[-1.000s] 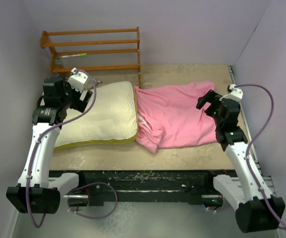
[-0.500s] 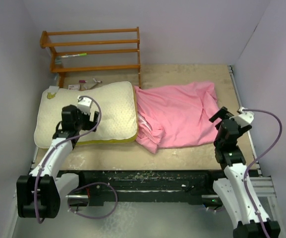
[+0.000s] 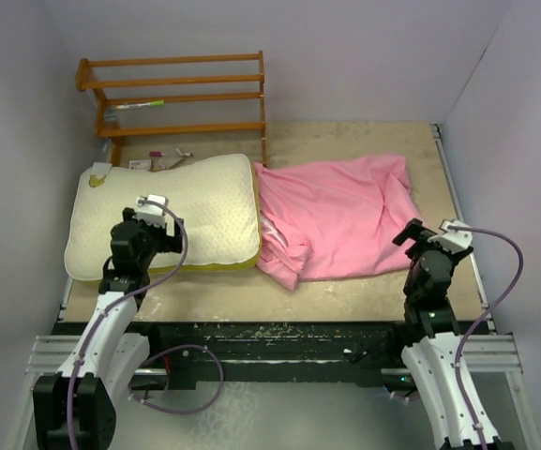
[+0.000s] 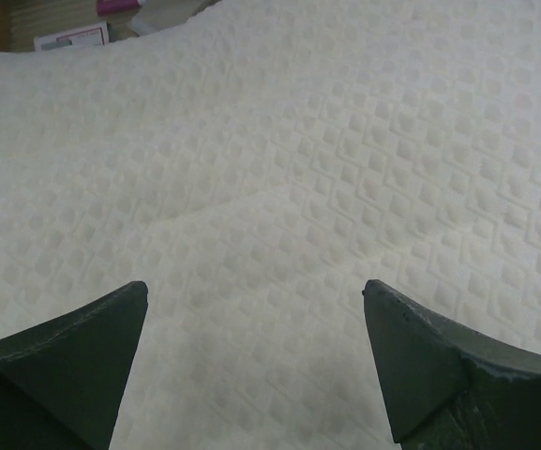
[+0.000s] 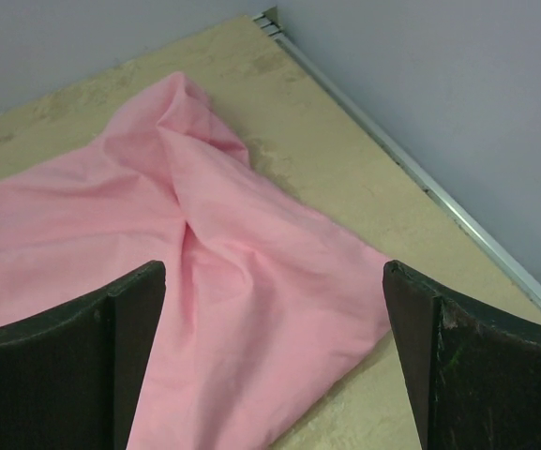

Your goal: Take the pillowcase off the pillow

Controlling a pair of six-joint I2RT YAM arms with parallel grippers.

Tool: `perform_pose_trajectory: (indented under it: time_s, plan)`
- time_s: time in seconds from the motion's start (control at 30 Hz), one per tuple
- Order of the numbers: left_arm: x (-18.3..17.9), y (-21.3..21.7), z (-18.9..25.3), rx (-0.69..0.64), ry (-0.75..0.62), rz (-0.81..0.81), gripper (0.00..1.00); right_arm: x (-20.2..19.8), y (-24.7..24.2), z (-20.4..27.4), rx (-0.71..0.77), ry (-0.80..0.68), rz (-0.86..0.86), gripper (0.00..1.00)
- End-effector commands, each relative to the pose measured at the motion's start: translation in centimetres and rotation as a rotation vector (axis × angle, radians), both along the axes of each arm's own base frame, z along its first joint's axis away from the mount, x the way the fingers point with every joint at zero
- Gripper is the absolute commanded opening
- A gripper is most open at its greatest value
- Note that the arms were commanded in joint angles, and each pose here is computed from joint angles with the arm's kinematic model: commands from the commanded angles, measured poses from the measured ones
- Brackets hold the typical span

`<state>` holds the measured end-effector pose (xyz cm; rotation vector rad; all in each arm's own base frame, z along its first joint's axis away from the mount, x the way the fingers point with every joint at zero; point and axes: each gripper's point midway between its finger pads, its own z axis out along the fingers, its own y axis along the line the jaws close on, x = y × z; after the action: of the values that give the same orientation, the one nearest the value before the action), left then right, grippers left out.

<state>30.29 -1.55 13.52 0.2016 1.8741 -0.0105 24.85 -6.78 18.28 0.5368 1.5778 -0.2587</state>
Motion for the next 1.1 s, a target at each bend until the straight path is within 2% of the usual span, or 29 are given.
perform_pose_trajectory:
  time_s: [0.0,0.1,0.2,0.3,0.4,0.57,0.67,0.7,0.77,0.87,0.97,1.07]
  plan:
    - [0.6,0.4,-0.5,-0.006,0.049,0.025,1.00,1.6,2.1,0.5,-0.119,-0.006,0.165,1.00]
    - [0.6,-0.1,-0.9,-0.025,0.045,0.006,1.00,2.1,1.9,-0.3,-0.133,0.016,0.155,1.00]
    - [0.0,-1.4,-2.0,-0.026,0.021,-0.079,1.00,2.4,1.8,-1.6,-0.132,0.032,0.147,1.00]
    - [-0.6,-2.2,-2.6,-0.016,0.016,-0.142,1.00,2.1,0.5,-3.0,-0.083,0.056,0.052,1.00]
    - [-1.2,-3.2,-3.0,-0.015,-0.013,-0.207,1.00,2.8,1.0,-4.0,-0.093,0.090,0.082,1.00]
    - [-1.4,-3.4,-2.8,-0.018,-0.017,-0.216,1.00,3.3,1.6,-4.4,-0.105,0.102,0.123,1.00]
    - [-2.6,-5.7,-2.4,-0.002,-0.035,-0.386,0.81,3.4,2.9,-3.9,-0.140,0.074,0.216,1.00]
    - [-3.1,-6.1,-2.6,0.012,-0.012,-0.433,0.82,3.4,3.6,-3.8,-0.163,0.061,0.266,1.00]
    - [-3.5,-6.7,-3.1,0.018,0.030,-0.491,1.00,3.5,4.5,-3.7,-0.185,0.041,0.325,1.00]
    - [-2.0,-5.9,-3.7,0.011,0.081,-0.428,0.99,3.9,5.0,-4.3,-0.176,0.087,0.359,1.00]
    - [-2.0,-7.3,-5.4,-0.013,0.187,-0.545,0.99,4.9,5.5,-4.3,-0.215,0.124,0.400,1.00]
    - [-0.7,-5.1,-5.3,-0.020,0.173,-0.379,0.99,5.5,4.7,-5.0,-0.192,0.173,0.343,1.00]
